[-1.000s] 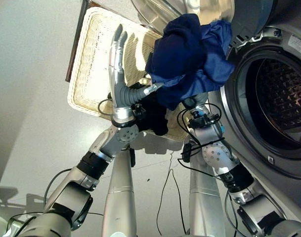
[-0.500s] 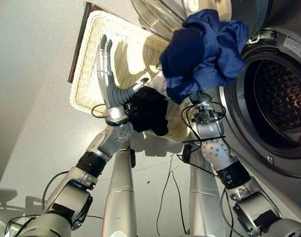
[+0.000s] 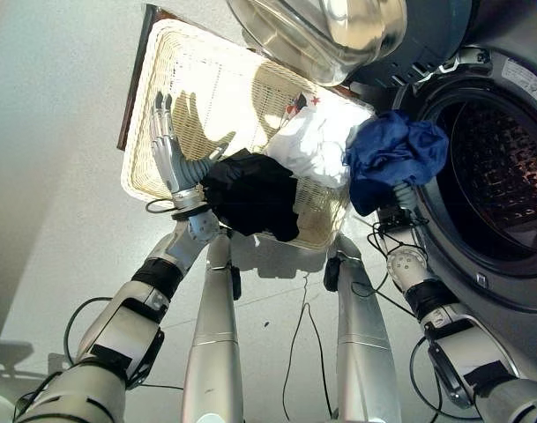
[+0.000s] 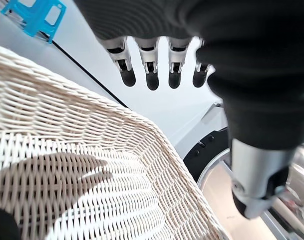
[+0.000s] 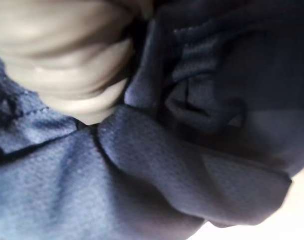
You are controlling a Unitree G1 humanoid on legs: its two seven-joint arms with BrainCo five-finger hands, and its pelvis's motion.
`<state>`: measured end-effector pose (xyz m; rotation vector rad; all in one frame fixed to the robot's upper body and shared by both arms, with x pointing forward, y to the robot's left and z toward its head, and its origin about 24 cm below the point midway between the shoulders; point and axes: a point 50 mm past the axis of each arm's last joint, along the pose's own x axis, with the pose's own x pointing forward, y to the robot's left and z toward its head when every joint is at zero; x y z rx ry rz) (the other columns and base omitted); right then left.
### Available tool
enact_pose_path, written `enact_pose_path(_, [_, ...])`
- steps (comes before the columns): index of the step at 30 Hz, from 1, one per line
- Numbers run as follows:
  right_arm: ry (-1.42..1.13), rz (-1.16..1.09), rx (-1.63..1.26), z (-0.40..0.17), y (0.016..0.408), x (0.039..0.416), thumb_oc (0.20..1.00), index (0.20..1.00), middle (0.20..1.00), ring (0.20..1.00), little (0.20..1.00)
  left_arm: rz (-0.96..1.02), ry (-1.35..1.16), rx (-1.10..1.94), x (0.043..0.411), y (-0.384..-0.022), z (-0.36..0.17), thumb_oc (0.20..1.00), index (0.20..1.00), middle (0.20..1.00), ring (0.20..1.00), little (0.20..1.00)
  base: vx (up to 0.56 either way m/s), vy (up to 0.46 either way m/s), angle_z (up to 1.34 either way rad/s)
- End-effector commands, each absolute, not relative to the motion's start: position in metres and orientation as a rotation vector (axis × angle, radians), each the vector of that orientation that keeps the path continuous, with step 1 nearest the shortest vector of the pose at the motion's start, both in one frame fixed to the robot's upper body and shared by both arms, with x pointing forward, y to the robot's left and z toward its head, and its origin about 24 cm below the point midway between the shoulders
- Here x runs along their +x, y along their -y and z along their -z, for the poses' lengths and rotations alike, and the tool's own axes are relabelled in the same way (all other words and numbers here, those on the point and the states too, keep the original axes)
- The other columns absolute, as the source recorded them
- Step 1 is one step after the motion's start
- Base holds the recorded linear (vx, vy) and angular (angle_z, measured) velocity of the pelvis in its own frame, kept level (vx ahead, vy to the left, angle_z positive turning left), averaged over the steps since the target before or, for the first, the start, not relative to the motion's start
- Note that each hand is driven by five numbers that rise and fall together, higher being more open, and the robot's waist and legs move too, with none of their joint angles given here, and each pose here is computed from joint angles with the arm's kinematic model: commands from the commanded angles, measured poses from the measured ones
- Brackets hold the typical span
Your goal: Put the clothes into the washing machine.
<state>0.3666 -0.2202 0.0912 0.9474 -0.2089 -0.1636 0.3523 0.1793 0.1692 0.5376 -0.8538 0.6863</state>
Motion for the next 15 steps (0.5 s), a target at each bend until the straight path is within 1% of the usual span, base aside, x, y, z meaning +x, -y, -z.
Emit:
enact_pose_path(1, [0.292,0.242,1.031,-0.106,0.250,0.365,0.200,0.200,0.200,0.200,0.200,-0.710,0.918,0.465,0.353,-0.180,-0.185,1.000,1.000,1.000,1.000,1.000,0.01,-0.001,-0.05])
enact_pose_path(3, [0.318,0.403,1.089,-0.107,0.277,0.363,0.200,0.200,0.200,0.200,0.200,-0.700,0.906,0.477,0.355,-0.183,-0.185,1.000,1.000,1.000,1.000,1.000,0.01,-0.008,-0.04])
enact_pose_path(5, [0.393,0.571,1.118,-0.121,0.311,0.357,0.200,0.200,0.200,0.200,0.200,-0.680,0.889,0.487,0.356,-0.186,-0.183,1.000,1.000,1.000,1.000,1.000,0.01,-0.015,-0.05])
enact_pose_path(7, [0.458,0.654,1.118,-0.132,0.330,0.351,0.200,0.200,0.200,0.200,0.200,-0.668,0.881,0.496,0.356,-0.188,-0.181,1.000,1.000,1.000,1.000,1.000,0.00,-0.057,-0.04])
enact_pose_path(8, [0.646,0.866,1.089,-0.160,0.362,0.331,0.200,0.200,0.200,0.200,0.200,-0.609,0.857,0.525,0.354,-0.191,-0.177,1.000,1.000,1.000,1.000,1.000,0.00,-0.125,-0.03])
enact_pose_path(10, [0.742,0.952,1.048,-0.179,0.372,0.320,0.200,0.200,0.200,0.200,0.200,-0.574,0.843,0.557,0.353,-0.194,-0.174,1.000,1.000,1.000,1.000,1.000,-0.01,-0.109,-0.03])
enact_pose_path(11, [0.789,1.001,1.017,-0.197,0.376,0.313,0.200,0.200,0.200,0.200,0.200,-0.542,0.829,0.575,0.352,-0.198,-0.173,1.000,1.000,1.000,1.000,1.000,-0.02,-0.062,-0.01])
enact_pose_path(13, [0.830,1.034,0.973,-0.211,0.383,0.305,0.200,0.200,0.200,0.200,0.200,-0.507,0.813,0.598,0.350,-0.201,-0.169,1.000,1.000,1.000,1.000,1.000,-0.01,-0.027,0.00])
enact_pose_path(14, [0.833,1.040,0.965,-0.214,0.385,0.304,0.235,0.235,0.235,0.235,0.235,-0.501,0.809,0.602,0.350,-0.202,-0.169,1.000,1.000,1.000,1.000,1.000,0.00,0.000,0.00])
enact_pose_path(15, [0.834,1.064,0.926,-0.219,0.394,0.298,1.000,1.000,1.000,1.000,1.000,-0.424,0.782,0.621,0.351,-0.203,-0.167,1.000,1.000,1.000,1.000,1.000,0.00,0.000,0.00])
